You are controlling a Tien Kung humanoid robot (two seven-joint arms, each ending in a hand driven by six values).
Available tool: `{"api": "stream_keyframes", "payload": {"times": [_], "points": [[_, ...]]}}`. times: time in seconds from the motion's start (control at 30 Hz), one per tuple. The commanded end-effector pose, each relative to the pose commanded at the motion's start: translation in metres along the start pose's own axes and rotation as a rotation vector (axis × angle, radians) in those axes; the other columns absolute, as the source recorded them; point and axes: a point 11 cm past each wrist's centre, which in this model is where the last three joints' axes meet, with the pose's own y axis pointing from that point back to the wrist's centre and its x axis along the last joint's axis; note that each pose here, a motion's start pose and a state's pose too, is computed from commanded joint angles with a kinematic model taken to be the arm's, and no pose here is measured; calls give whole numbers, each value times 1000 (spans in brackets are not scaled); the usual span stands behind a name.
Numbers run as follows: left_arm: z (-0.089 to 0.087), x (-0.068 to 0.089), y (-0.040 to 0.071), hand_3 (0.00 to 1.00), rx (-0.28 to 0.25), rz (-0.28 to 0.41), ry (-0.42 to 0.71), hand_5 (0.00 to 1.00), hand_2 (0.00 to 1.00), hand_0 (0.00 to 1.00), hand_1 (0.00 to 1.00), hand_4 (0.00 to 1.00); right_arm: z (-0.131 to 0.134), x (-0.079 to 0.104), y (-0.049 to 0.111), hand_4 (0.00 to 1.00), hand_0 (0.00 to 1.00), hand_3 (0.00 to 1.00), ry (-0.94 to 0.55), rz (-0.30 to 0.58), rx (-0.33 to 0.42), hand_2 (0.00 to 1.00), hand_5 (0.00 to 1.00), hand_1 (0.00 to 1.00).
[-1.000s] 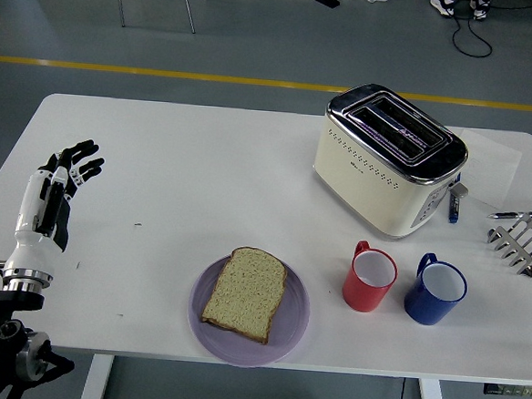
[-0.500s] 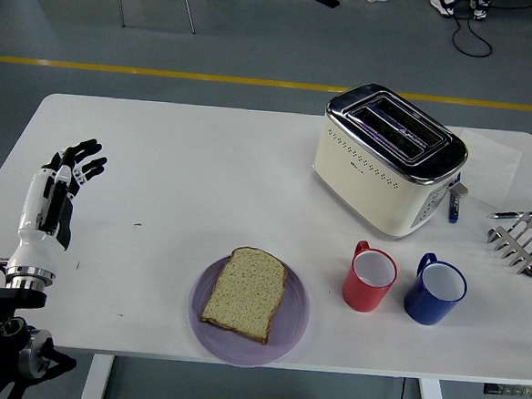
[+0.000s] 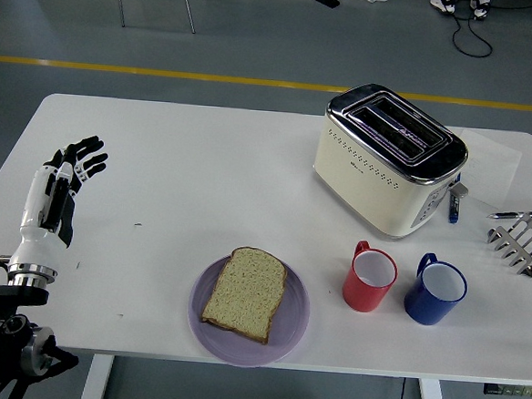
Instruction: Push plate across desktop,pick up the break from the machine,place the break in the plate
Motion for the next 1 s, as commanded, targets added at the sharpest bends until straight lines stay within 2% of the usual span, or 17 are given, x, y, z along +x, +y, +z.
{"api": "stream_keyframes", "payload": {"times": [0.43,1.0], "points": [[4,6,-1,757,-15,26,5,920,809,758,758,526,2,-6,-2,487,881,798,-8,-13,-1,818,605,789],[3,5,0,761,-17,30,8,919,812,760,765,525,2,-10,-4,487,877,799,-8,-26,-5,817,604,789]]}}
